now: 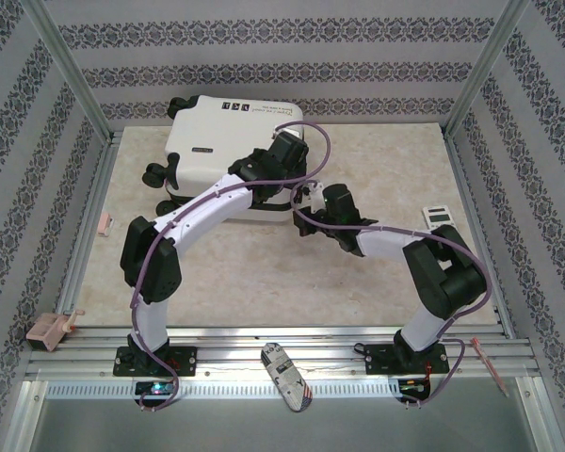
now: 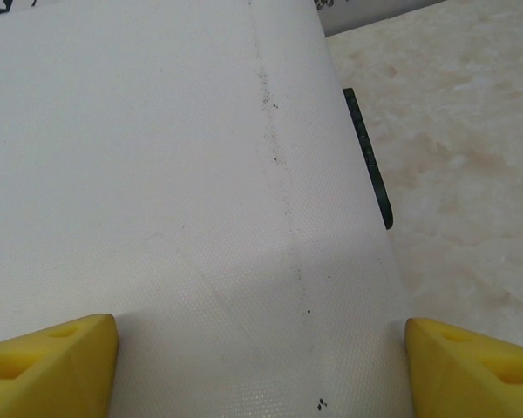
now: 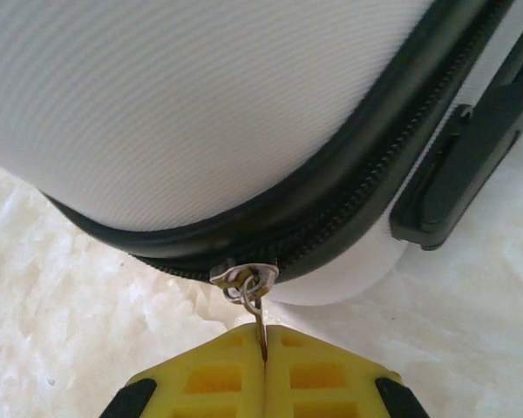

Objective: Pack the luggage

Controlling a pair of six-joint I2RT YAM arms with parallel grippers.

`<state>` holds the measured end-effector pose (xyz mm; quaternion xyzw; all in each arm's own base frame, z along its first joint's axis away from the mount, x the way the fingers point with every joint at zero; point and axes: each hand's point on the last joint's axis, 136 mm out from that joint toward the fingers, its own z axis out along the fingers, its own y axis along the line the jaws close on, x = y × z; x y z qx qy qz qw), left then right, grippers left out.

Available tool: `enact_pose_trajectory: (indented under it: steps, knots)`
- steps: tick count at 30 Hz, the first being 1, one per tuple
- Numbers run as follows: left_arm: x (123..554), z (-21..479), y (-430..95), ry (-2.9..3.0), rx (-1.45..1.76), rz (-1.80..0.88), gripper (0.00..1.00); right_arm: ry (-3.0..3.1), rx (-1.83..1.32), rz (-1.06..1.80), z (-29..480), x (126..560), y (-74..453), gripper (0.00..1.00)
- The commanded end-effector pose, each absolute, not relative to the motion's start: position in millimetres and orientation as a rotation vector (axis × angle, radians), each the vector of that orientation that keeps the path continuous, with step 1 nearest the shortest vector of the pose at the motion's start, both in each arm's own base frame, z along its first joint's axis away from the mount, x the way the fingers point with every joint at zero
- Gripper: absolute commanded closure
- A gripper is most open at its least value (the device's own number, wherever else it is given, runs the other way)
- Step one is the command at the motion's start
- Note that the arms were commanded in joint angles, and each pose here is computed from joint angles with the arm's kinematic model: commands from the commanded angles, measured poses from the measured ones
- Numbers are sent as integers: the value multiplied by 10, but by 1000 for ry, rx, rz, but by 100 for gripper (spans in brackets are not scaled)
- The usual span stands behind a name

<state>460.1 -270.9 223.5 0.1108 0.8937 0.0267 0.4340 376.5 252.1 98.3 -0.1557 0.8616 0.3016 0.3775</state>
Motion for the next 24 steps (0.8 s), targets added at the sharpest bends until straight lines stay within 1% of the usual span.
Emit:
enact_pose_trajectory:
  steps: [1,8,12,17,21,24]
  knots:
    - [4336,1462,-2051,2491,377,356,20,2121,-307,678,1362,4136,2242,100]
    - [4197,1322,-2109,2525,467,283,23,2083,-322,641,1358,4428,2206,100]
    - [4093,1269,-2116,2532,513,240,23,2008,-406,698,1410,4511,2345,100]
    - [3904,1247,-2073,2549,547,191,25,1903,-531,829,1543,4275,2594,100]
    - [3681,1224,-1890,2597,520,228,26,1865,-645,882,1556,3925,2792,100]
    - [3486,1238,-1813,2618,503,194,27,1857,-706,916,1518,3672,2905,100]
